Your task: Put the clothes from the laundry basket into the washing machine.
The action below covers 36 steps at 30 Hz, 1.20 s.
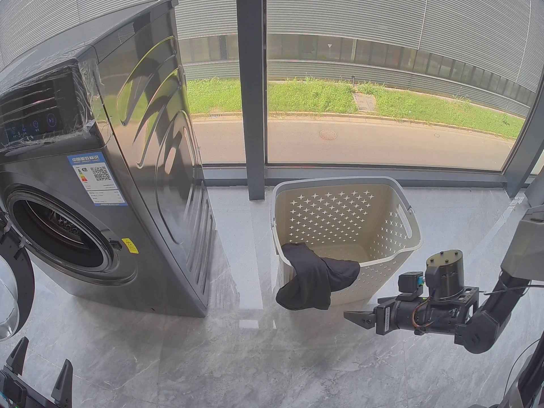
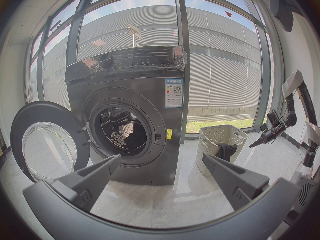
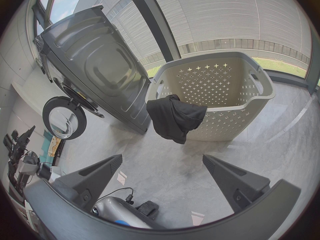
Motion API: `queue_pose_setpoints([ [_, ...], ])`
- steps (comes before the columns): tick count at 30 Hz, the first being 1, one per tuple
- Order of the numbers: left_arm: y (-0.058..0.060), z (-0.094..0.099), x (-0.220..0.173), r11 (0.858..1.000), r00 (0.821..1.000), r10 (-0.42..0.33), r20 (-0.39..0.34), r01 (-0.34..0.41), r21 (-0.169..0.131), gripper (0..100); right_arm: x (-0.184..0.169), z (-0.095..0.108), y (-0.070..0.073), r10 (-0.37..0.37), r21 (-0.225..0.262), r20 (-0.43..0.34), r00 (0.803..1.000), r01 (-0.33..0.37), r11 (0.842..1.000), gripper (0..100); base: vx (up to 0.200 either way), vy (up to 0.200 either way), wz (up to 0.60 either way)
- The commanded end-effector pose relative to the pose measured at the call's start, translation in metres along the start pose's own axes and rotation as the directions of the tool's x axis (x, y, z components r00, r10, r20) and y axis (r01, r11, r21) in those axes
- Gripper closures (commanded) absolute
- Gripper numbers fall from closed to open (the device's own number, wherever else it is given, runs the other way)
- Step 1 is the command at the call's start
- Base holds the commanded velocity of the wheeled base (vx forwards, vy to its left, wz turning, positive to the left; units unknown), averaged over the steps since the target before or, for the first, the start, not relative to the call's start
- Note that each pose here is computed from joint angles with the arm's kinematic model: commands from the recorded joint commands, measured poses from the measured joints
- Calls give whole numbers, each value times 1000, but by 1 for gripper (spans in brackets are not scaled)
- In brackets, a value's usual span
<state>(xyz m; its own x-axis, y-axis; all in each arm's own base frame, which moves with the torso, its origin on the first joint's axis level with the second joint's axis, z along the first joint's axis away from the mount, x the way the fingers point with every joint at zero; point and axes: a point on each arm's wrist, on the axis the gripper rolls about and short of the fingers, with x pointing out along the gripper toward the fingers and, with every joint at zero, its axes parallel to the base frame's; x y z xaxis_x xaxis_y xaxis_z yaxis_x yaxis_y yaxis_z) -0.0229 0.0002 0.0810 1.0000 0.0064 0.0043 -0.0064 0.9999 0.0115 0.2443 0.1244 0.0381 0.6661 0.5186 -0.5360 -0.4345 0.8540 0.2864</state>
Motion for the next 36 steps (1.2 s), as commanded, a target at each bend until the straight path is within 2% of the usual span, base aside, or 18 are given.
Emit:
queue_pose_setpoints([
  [1,0,-5,0,1000,1000,0,0,0,1,0,29,-8,-6,-19,4,-41,999,19,1000,0,0,0,0],
  [11,0,-5,0,1000,1000,0,0,0,-1,0,50,-8,-3,-21,20,-38,999,21,1000,0,0,0,0],
  [16,0,-5,0,1000,1000,1,0,-1,1,0,51,-8,-4,-33,21,-35,999,33,999,0,200,0,0],
  [20,0,-5,0,1000,1000,1,0,-1,1,0,53,-7,-4,-37,24,-29,999,38,999,0,0,0,0],
  [30,0,-5,0,1000,1000,1,0,-1,1,0,77,-12,-14,-54,33,-43,998,55,998,0,0,0,0],
  [36,0,-5,0,1000,1000,0,0,0,-1,0,97,-6,-15,-72,26,-5,997,72,997,0,0,0,0],
])
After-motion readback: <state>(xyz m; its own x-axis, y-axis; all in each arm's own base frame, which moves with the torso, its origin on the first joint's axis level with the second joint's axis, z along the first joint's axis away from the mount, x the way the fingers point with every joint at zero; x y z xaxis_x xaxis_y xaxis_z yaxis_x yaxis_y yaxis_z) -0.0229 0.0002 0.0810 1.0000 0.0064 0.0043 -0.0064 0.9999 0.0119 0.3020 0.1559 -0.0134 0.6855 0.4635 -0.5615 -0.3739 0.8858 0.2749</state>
